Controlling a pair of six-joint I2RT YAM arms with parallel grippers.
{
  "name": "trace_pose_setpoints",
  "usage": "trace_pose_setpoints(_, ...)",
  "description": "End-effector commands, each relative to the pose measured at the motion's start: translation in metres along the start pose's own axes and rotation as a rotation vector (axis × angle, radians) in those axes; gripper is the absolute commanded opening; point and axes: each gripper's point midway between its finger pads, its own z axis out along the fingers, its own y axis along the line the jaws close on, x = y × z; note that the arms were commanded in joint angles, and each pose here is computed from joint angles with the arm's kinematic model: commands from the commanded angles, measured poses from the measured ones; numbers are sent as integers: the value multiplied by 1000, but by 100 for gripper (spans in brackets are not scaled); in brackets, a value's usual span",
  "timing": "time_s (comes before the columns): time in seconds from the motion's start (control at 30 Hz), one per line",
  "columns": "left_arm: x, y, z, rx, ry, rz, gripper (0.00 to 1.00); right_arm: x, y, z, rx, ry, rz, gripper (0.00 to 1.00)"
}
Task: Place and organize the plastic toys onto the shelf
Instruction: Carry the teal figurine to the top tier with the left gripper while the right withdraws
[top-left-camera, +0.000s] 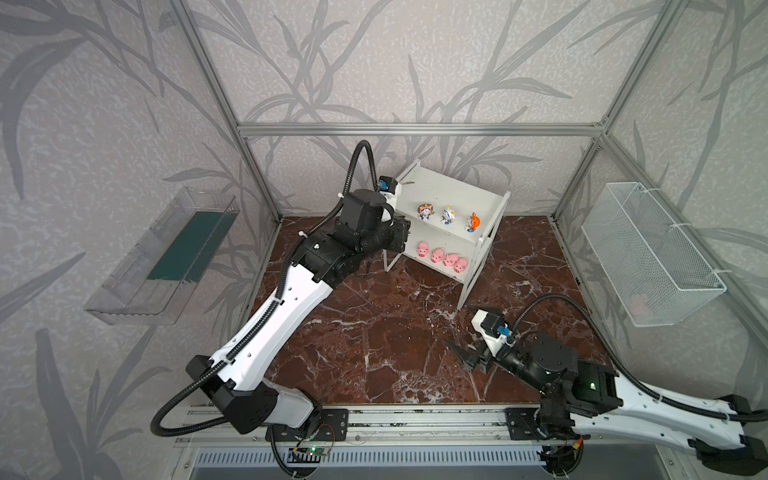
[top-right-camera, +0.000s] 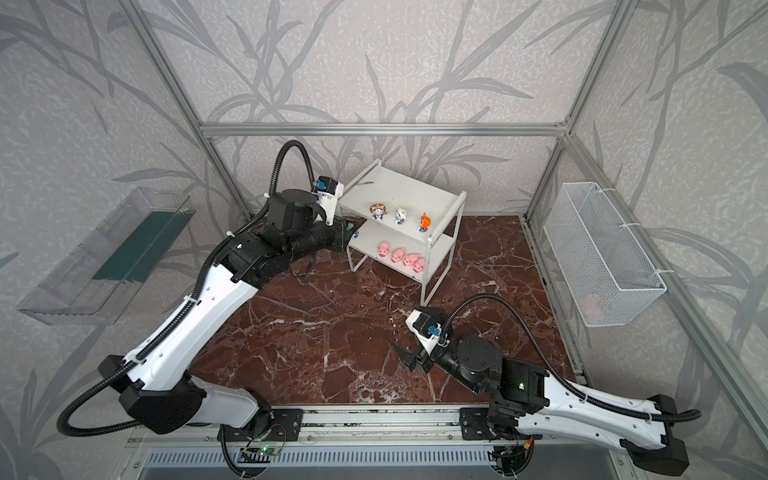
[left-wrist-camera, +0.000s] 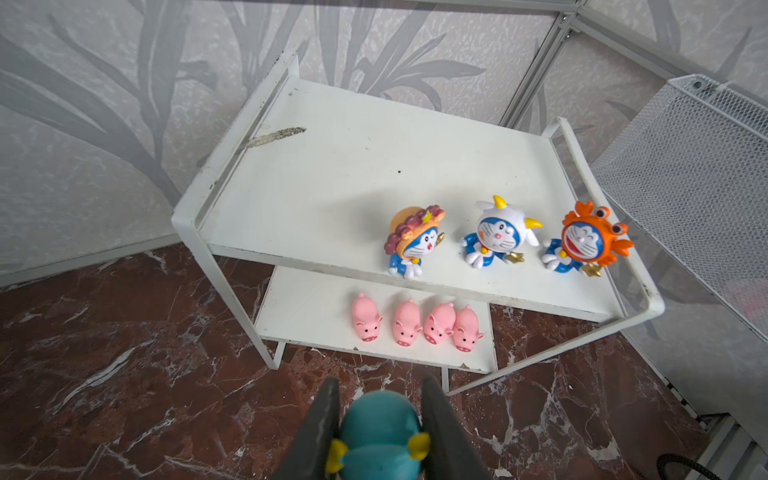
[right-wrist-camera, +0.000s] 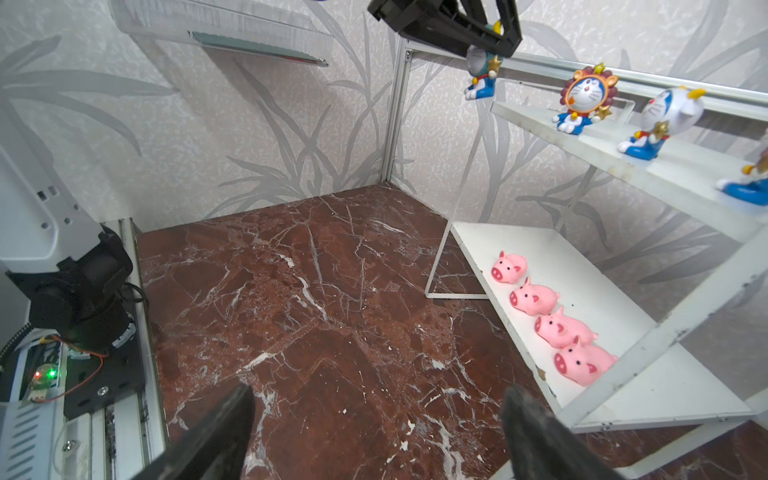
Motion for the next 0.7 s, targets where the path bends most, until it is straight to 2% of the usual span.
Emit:
trace_pose_setpoints(0.0,-16,3,2,-11,-5,57,23,-3,-4,-15,-19,22,-61,94)
trace_pose_setpoints(0.13,-33,6,14,-28,-8,80,23,-5,-9,-28,-19,12,-73,100)
trace_pose_setpoints(0.67,-49,28,58,-64,58,79,23,-9,-19,-36,19,-5,-72,99)
